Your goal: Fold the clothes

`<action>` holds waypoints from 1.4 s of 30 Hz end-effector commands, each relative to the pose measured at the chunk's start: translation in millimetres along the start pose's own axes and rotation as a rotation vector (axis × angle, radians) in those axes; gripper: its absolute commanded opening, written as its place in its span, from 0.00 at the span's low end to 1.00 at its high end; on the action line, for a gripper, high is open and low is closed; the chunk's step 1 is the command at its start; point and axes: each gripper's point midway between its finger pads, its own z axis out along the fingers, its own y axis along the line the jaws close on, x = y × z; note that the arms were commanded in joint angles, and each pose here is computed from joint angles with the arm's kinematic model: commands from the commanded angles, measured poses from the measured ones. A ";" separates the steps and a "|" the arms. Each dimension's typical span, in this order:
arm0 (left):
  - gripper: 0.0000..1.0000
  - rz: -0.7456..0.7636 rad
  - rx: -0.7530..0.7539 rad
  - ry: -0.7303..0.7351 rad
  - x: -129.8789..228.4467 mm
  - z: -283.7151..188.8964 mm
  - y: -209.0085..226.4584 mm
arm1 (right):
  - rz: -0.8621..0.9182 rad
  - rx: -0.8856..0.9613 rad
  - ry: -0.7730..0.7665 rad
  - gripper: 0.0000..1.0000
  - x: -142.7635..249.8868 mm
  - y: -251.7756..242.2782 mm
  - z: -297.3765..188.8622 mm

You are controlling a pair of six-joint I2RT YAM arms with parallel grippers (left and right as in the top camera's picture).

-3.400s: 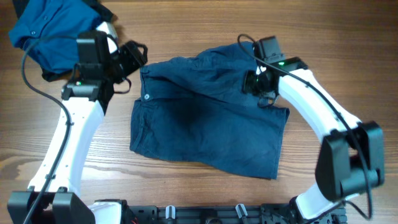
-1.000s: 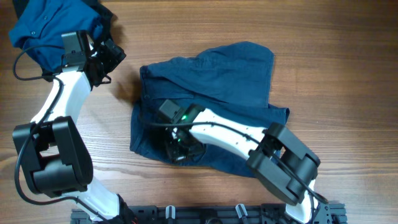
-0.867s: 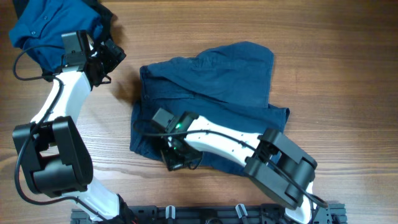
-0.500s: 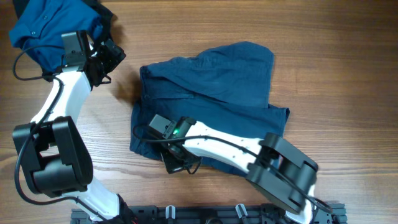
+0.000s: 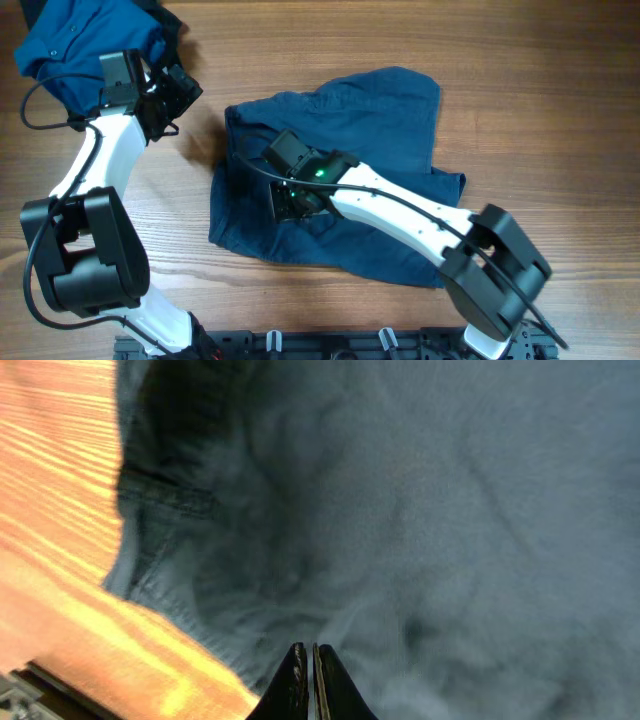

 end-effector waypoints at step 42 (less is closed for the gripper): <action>1.00 -0.012 -0.021 0.003 -1.1 -1.4 4.2 | -0.086 0.198 0.597 0.04 175.9 -9.4 39.1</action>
